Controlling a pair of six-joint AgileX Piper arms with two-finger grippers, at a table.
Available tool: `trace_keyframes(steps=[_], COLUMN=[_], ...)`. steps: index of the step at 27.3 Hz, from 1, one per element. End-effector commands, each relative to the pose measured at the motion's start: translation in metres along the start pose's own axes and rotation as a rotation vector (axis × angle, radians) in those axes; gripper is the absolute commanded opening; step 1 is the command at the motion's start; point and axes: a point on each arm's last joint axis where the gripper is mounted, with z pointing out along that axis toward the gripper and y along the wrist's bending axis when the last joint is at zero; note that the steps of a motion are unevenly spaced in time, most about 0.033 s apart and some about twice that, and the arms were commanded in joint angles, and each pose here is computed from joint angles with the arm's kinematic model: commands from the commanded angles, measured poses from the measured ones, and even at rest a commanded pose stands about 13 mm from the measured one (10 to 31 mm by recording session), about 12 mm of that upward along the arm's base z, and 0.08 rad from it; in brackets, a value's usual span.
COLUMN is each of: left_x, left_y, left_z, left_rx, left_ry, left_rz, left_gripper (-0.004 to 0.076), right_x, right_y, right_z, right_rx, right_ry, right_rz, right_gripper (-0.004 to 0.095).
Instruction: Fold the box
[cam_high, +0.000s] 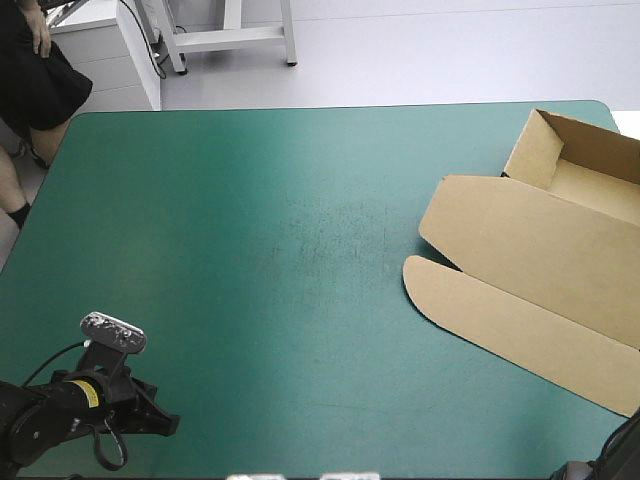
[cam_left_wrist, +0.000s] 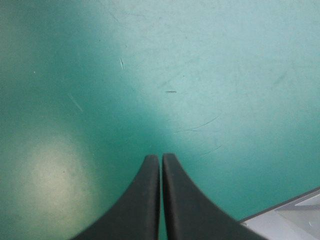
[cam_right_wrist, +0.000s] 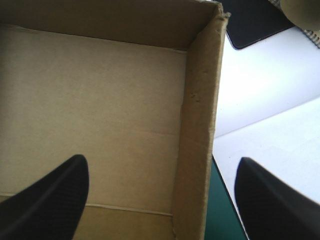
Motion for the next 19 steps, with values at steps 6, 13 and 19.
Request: trace_keyframes(steps=[6,13,19], left_x=[-0.007,-0.009,-0.014], left_y=[-0.001,-0.001,-0.001], left_z=[-0.005,-0.005,-0.006], left_rx=[0.007,0.009,0.009], left_ry=[-0.054,-0.081,-0.136], left_rz=[-0.013,-0.014,-0.014], left_gripper=[-0.0008,-0.0008,-0.0008], right_x=[-0.005,-0.001,0.030], right_y=[0.029,0.077,0.121], right_z=[-0.097,-0.130,-0.145], right_rx=[-0.248,-0.467,-0.458], right_ry=[-0.221,-0.292,-0.227], right_rz=[-0.005,-0.102,-0.255], right_gripper=[0.0011,-0.0013,-0.0013])
